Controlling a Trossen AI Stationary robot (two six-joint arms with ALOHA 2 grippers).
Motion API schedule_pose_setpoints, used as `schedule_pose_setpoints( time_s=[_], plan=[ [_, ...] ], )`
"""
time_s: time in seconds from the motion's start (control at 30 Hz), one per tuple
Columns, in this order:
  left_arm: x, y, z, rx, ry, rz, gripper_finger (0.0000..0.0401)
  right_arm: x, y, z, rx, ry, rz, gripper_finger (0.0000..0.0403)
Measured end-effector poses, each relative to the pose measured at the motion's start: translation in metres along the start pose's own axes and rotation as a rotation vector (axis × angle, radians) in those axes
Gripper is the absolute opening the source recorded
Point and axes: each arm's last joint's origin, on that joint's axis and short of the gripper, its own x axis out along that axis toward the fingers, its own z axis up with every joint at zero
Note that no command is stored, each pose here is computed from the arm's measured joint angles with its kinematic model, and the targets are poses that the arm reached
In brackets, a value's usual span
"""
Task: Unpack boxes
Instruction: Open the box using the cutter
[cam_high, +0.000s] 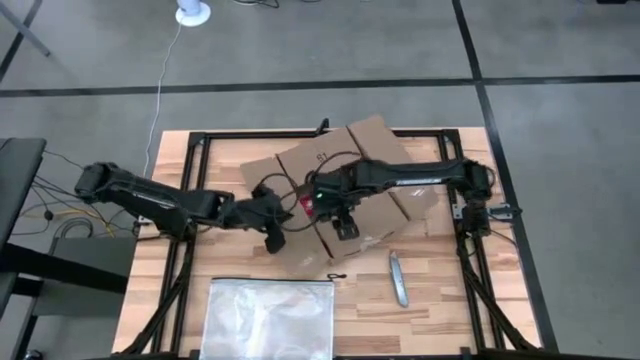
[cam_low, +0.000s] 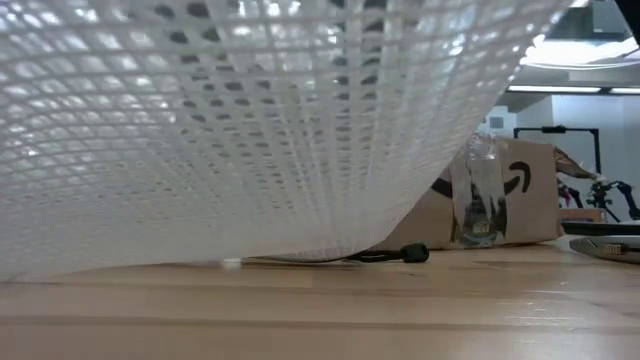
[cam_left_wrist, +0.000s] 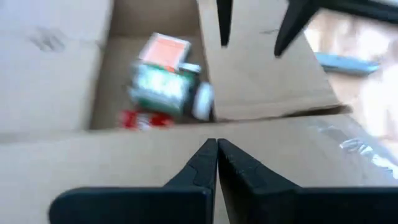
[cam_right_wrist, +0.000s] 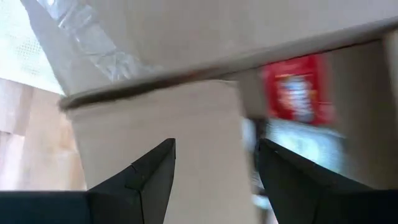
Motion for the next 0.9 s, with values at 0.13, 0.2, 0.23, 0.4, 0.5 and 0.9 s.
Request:
schedule_pose_setpoints(
  time_s=[0.13,0.2,0.23,0.4,0.5,0.9],
  plan=[
    [0.001,0.01,0.037,0.072,-0.074,0.07,0.0,-0.034,-0.02,-0.013,-0.031,-0.055,-0.152,0.0208],
    [0.021,0.017,0.044,0.079,-0.055,0.08,0.0,-0.039,-0.038,-0.023,-0.012,-0.069,-0.191,0.0208],
    [0.031,0.02,0.049,0.067,-0.057,0.078,0.0,-0.038,-0.048,-0.028,-0.003,-0.077,-0.212,0.0207],
    [0.084,0.036,0.052,0.034,0.039,0.117,0.0,-0.007,-0.093,-0.054,-0.024,-0.072,-0.29,0.0208],
    [0.107,0.035,0.042,0.017,0.105,0.126,0.0,0.014,-0.101,-0.068,-0.063,-0.039,-0.302,0.0207],
    [0.114,0.024,0.037,-0.063,0.123,0.11,0.0,0.069,-0.1,-0.092,-0.185,-0.061,-0.427,0.0204]
  ],
)
